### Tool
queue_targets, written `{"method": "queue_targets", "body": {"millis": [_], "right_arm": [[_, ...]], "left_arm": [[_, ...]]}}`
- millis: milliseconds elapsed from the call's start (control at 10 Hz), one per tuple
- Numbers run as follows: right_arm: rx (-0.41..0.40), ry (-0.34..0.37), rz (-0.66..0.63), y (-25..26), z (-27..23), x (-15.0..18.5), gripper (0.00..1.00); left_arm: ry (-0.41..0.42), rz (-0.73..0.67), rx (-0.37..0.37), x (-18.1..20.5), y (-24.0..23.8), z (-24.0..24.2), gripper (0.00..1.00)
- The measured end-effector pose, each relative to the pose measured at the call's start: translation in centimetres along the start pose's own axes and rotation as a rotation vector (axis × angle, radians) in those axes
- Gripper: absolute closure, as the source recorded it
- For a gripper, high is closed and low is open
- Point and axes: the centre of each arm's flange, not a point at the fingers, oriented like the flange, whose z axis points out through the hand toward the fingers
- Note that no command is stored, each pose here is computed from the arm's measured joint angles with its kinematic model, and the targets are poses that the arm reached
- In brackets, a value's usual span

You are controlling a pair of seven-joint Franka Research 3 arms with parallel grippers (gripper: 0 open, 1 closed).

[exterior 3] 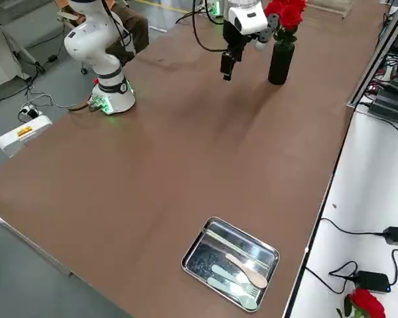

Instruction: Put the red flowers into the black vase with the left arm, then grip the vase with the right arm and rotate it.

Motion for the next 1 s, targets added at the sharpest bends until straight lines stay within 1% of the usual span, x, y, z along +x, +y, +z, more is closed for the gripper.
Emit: {"method": "queue_targets", "body": {"millis": [300, 400, 500, 700, 800, 1000], "right_arm": [[0.098, 0.008, -0.025, -4.8, 4.5, 2.5, 0.00], [0.128, 0.015, -0.030, -6.7, 6.4, 3.5, 0.00], [0.161, 0.026, -0.037, -8.8, 8.2, 4.4, 0.00], [0.233, 0.048, -0.045, -13.5, 11.4, 5.8, 0.00], [0.269, 0.057, -0.046, -15.8, 12.7, 6.1, 0.00], [0.338, 0.065, -0.057, -20.7, 15.2, 6.2, 0.00]], "left_arm": [[-0.065, -0.065, 0.132, 10.1, -2.6, 8.5, 0.01], [-0.105, -0.065, 0.175, 12.7, -3.7, 11.5, 0.01], [-0.171, -0.024, 0.201, 14.4, -4.7, 14.1, 0.01], [-0.302, 0.055, 0.199, 16.6, -6.1, 17.5, 0.01], [-0.363, 0.094, 0.180, 18.1, -7.1, 18.8, 0.01], [-0.507, 0.224, 0.108, 22.0, -10.2, 21.5, 0.00]]}}
